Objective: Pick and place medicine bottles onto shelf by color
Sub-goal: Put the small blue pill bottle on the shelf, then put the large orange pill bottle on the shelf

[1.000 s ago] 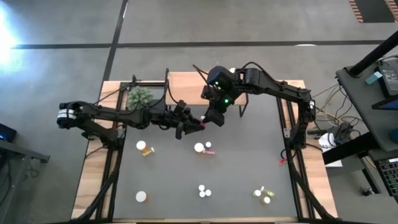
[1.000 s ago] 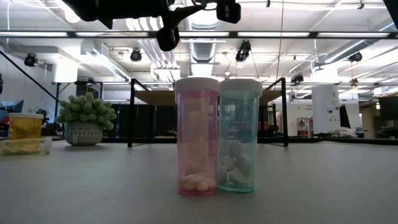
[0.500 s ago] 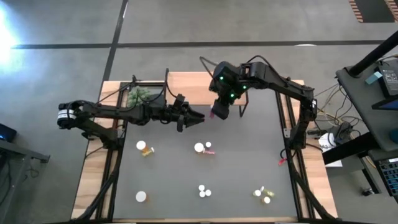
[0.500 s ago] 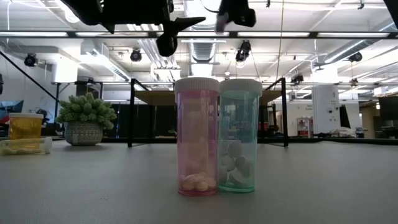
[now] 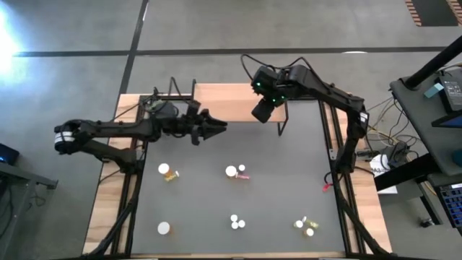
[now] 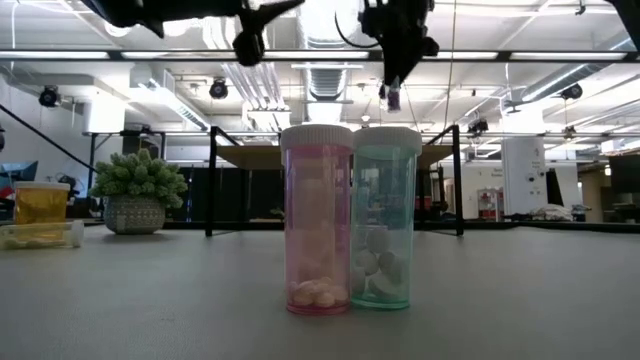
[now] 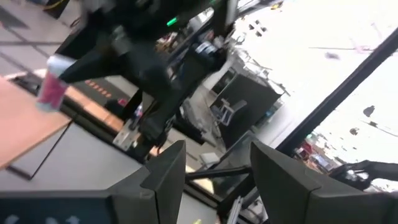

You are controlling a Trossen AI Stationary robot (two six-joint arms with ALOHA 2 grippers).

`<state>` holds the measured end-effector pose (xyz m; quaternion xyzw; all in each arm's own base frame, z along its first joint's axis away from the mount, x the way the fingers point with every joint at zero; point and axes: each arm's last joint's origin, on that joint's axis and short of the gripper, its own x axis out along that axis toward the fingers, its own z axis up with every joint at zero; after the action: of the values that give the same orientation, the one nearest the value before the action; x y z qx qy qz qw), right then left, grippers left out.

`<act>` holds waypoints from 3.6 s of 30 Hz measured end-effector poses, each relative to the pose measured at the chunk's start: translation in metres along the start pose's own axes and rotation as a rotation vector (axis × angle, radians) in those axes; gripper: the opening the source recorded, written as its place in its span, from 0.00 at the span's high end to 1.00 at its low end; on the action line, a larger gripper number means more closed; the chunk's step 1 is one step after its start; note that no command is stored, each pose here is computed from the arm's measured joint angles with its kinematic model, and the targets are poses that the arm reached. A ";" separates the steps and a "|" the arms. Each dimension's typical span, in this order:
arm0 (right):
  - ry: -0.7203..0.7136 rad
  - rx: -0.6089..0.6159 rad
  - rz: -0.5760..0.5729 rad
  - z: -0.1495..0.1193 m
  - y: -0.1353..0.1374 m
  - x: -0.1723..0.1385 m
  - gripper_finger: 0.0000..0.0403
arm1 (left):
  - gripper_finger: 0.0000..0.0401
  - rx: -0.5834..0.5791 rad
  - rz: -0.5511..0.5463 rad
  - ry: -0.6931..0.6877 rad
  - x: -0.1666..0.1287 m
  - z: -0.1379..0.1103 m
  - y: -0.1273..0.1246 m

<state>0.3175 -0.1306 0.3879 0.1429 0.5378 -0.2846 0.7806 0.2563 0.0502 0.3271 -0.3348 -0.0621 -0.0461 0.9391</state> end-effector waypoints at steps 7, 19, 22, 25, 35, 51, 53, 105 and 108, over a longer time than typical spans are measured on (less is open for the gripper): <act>0.072 0.022 -0.038 -0.005 -0.009 0.022 0.73 | 0.59 0.023 -0.049 -0.056 -0.020 0.013 -0.018; -0.082 0.081 -0.085 -0.029 -0.019 0.017 0.73 | 0.59 0.032 -0.063 -0.072 -0.033 0.019 -0.028; -0.145 0.121 -0.071 -0.034 -0.020 0.020 0.73 | 0.59 0.029 -0.051 -0.070 -0.031 0.017 -0.026; -0.160 0.141 -0.067 -0.039 -0.021 0.027 0.73 | 0.59 0.027 -0.045 -0.065 -0.029 0.016 -0.024; -0.115 0.150 -0.215 -0.043 -0.022 0.057 0.73 | 0.59 0.021 -0.037 -0.059 -0.026 0.015 -0.022; -0.144 0.235 -0.228 -0.036 -0.034 0.065 0.73 | 0.59 0.023 -0.038 -0.060 -0.026 0.015 -0.022; -0.147 0.241 -0.233 -0.036 -0.035 0.066 0.73 | 0.59 0.022 -0.037 -0.060 -0.026 0.015 -0.022; -0.334 0.349 -0.154 -0.060 -0.044 0.006 0.54 | 0.59 0.080 -0.039 -0.054 -0.026 0.013 -0.023; -0.386 0.368 -0.129 -0.068 -0.044 -0.011 0.54 | 0.59 0.092 -0.047 -0.047 -0.025 0.011 -0.025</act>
<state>0.2364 -0.1265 0.3761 0.1909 0.3263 -0.4489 0.8097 0.2274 0.0394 0.3476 -0.2909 -0.0941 -0.0576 0.9504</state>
